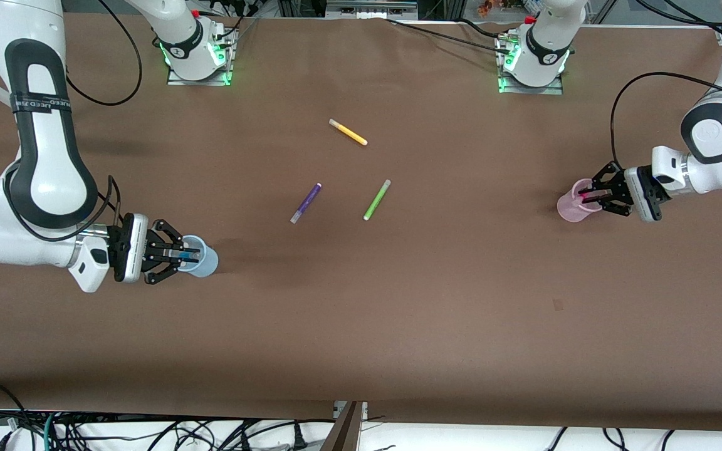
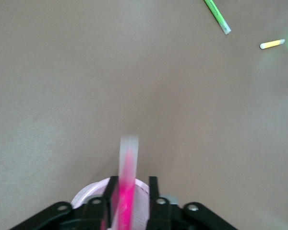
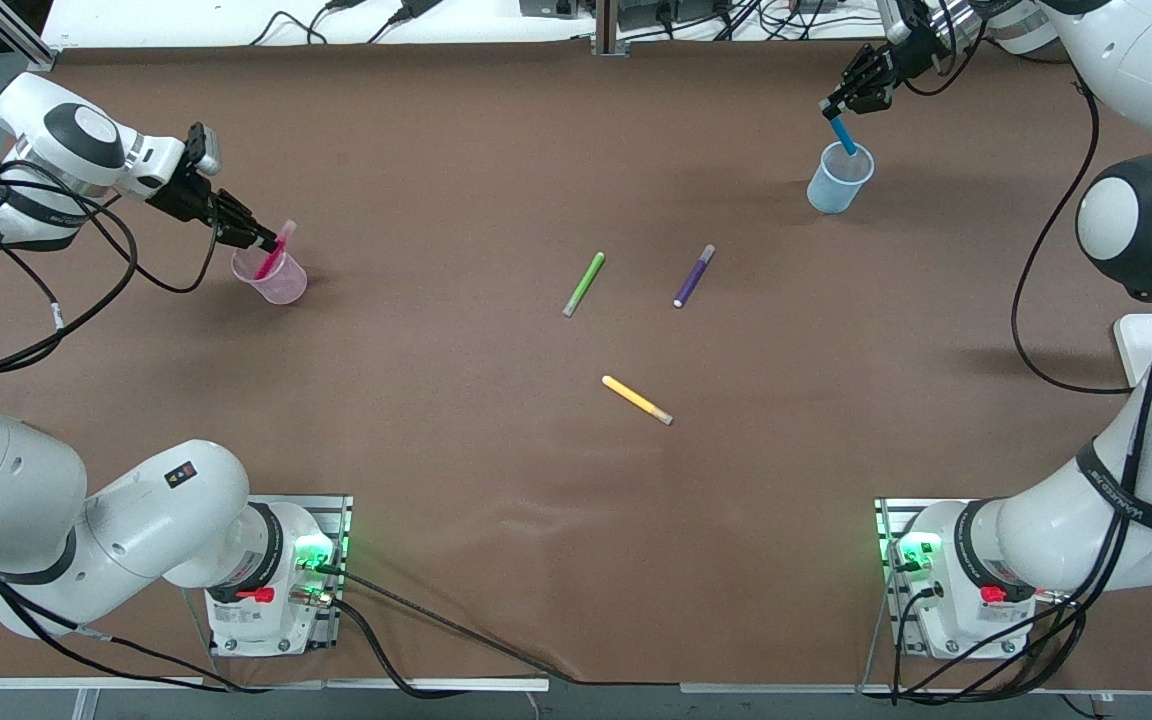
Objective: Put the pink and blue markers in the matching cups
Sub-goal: 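Open both grippers to drop the markers into the cups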
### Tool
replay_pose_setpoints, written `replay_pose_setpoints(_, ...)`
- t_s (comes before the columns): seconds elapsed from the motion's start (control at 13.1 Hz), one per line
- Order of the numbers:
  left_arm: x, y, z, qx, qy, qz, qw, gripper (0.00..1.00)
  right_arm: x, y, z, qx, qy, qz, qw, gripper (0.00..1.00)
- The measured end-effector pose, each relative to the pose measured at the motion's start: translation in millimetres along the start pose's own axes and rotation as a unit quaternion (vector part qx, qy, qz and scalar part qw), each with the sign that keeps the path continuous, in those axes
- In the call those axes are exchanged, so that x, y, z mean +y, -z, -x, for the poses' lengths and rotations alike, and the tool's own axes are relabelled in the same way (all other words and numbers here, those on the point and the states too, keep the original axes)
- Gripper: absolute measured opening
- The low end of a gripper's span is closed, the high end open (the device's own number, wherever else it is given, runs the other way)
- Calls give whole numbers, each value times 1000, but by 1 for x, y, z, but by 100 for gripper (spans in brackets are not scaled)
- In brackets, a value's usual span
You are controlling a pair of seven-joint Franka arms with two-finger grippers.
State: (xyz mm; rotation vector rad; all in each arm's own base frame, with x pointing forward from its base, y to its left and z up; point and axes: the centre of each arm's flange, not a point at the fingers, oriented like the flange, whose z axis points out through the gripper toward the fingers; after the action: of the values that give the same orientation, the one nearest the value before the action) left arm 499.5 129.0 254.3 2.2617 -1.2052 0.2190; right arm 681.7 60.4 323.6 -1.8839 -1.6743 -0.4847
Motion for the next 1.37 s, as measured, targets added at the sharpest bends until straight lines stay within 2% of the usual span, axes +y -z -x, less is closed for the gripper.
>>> replay_pose_setpoints(0.23,-1,3,-4,1,-11,-3,1000,70,-5,-10,8,29,0,-15,999,17)
replay_pose_setpoints(0.38,-5,20,-17,7,-15,-8,1000,93,-7,-10,24,38,5,-19,999,17)
replay_pose_setpoints(0.46,-6,36,-27,11,-5,-7,1000,100,-7,-9,30,42,7,-22,999,17)
replay_pose_setpoints(0.61,-2,86,-65,17,39,-5,999,100,-9,-10,36,47,6,-32,998,17)
replay_pose_setpoints(0.69,5,114,-89,6,67,-6,998,100,-9,-12,39,49,4,-35,998,17)
replay_pose_setpoints(0.84,31,168,-146,-47,137,-28,989,100,-9,-12,44,51,0,-39,998,17)
replay_pose_setpoints(0.91,46,189,-173,-74,176,-51,980,100,-10,-9,47,53,-3,-40,998,23)
replay_pose_setpoints(0.99,62,205,-198,-98,211,-80,969,100,-10,-7,50,56,-12,-41,998,34)
replay_pose_setpoints(1.14,94,218,-247,-132,267,-146,943,100,-9,-2,51,56,-71,-41,995,59)
replay_pose_setpoints(1.22,107,212,-270,-143,290,-177,930,100,-8,2,47,54,-109,-39,992,69)
replay_pose_setpoints(1.37,132,191,-308,-150,332,-216,906,100,-4,18,31,47,-184,-31,981,95)
